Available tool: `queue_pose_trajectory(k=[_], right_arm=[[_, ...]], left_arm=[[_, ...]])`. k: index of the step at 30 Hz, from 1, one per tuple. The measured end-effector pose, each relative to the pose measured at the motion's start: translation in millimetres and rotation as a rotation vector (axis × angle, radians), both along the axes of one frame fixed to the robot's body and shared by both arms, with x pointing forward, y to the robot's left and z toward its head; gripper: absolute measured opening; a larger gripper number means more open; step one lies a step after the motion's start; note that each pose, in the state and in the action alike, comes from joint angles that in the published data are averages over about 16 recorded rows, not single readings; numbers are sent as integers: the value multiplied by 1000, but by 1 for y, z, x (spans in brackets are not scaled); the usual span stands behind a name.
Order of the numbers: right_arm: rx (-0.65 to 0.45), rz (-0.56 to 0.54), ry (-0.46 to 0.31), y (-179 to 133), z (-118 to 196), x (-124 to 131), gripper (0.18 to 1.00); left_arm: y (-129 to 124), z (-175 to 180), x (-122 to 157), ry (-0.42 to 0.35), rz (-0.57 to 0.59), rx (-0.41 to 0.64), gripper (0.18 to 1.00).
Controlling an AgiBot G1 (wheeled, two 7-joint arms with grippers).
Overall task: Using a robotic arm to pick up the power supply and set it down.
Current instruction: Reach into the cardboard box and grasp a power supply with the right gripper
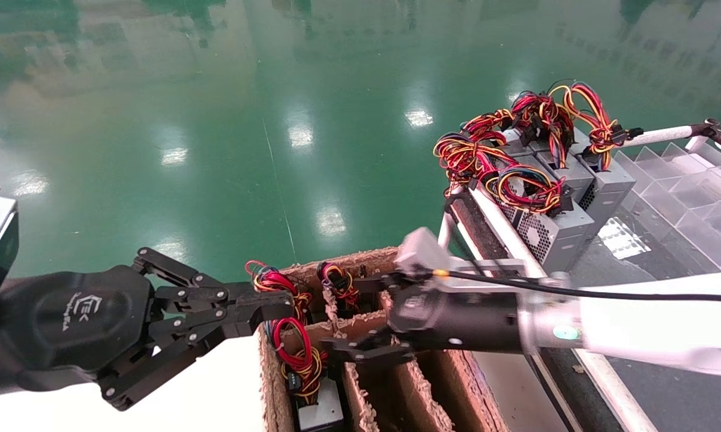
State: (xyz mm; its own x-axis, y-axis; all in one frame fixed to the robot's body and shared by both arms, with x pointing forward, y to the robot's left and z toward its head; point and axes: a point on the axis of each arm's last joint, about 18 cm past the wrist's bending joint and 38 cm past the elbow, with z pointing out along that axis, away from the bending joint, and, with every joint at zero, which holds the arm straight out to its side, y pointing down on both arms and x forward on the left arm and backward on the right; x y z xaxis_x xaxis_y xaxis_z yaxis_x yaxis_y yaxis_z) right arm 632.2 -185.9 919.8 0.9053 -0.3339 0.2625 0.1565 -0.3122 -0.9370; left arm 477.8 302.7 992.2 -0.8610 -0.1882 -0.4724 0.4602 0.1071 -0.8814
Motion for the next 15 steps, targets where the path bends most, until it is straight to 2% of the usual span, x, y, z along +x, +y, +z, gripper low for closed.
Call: queue_pose_trajectory(k=[8,15], right_arm=[[-23,34,13,42,-11,11,1001],[-41,60,6,63,-16,11,999]], left_arm=[[0,0,0,0,0,0,210],[0,0,0,0,0,0,260]])
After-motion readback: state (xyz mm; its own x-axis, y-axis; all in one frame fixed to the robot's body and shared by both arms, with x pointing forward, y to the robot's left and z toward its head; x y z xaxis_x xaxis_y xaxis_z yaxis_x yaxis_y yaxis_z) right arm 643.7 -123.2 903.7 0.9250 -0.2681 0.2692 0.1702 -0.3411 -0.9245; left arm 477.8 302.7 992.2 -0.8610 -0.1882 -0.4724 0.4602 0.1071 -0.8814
